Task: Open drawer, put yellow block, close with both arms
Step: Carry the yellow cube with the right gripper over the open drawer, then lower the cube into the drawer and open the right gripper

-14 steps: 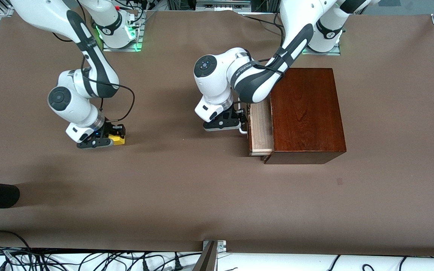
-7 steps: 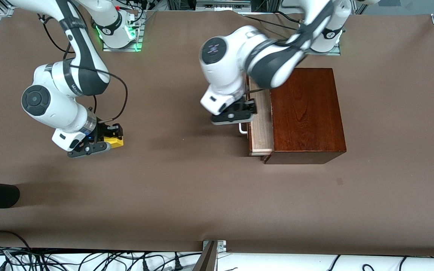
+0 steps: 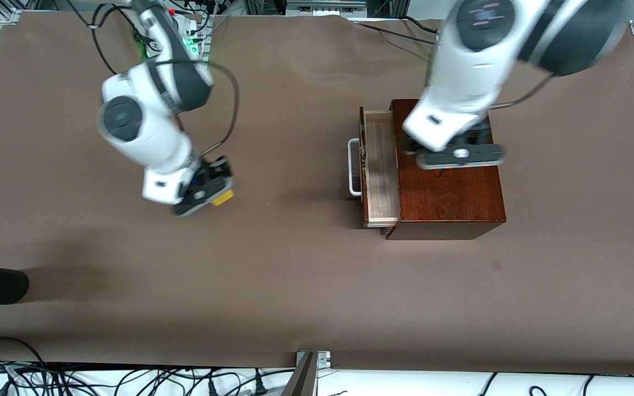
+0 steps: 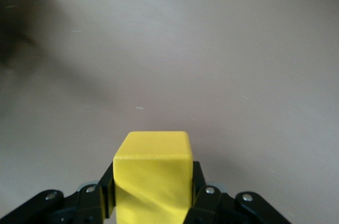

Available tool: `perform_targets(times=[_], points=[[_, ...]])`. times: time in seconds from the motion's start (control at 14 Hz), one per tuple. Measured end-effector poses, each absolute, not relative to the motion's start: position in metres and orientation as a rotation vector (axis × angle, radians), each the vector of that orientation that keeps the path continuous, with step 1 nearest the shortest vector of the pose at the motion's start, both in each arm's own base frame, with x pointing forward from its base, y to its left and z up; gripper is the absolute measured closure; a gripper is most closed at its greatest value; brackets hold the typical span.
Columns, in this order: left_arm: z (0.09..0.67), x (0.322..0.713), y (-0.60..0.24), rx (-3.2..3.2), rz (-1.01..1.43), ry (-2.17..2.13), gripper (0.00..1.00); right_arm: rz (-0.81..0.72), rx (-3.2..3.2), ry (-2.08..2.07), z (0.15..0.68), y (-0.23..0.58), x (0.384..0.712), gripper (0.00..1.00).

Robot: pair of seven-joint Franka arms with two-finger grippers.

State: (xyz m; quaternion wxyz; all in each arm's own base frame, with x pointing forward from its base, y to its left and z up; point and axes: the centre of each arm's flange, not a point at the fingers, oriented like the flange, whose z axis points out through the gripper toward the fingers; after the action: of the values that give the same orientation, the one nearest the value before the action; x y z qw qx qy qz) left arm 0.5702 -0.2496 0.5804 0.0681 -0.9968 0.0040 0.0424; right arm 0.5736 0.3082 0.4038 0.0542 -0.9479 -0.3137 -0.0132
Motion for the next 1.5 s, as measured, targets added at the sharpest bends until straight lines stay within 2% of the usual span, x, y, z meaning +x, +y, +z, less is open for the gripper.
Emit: perform_targets(times=[0.36,0.64,0.93,1.5], points=[[0.596,0.605,-0.078,-3.168,0.215,0.166,0.00,-0.154,-2.726,-1.388,0.430,0.466,0.494,0.44],[0.600,0.582,-0.055,-3.131,0.123,0.134,0.00,-0.258,-2.583,-1.716,0.413,0.588,0.432,0.44],[0.600,0.555,-0.032,-3.119,0.040,0.062,0.00,-0.333,-2.503,-1.828,0.399,0.647,0.411,0.44],[0.583,0.551,-0.022,-3.117,0.080,0.032,0.00,-0.360,-2.321,-2.168,0.379,0.668,0.390,0.44]])
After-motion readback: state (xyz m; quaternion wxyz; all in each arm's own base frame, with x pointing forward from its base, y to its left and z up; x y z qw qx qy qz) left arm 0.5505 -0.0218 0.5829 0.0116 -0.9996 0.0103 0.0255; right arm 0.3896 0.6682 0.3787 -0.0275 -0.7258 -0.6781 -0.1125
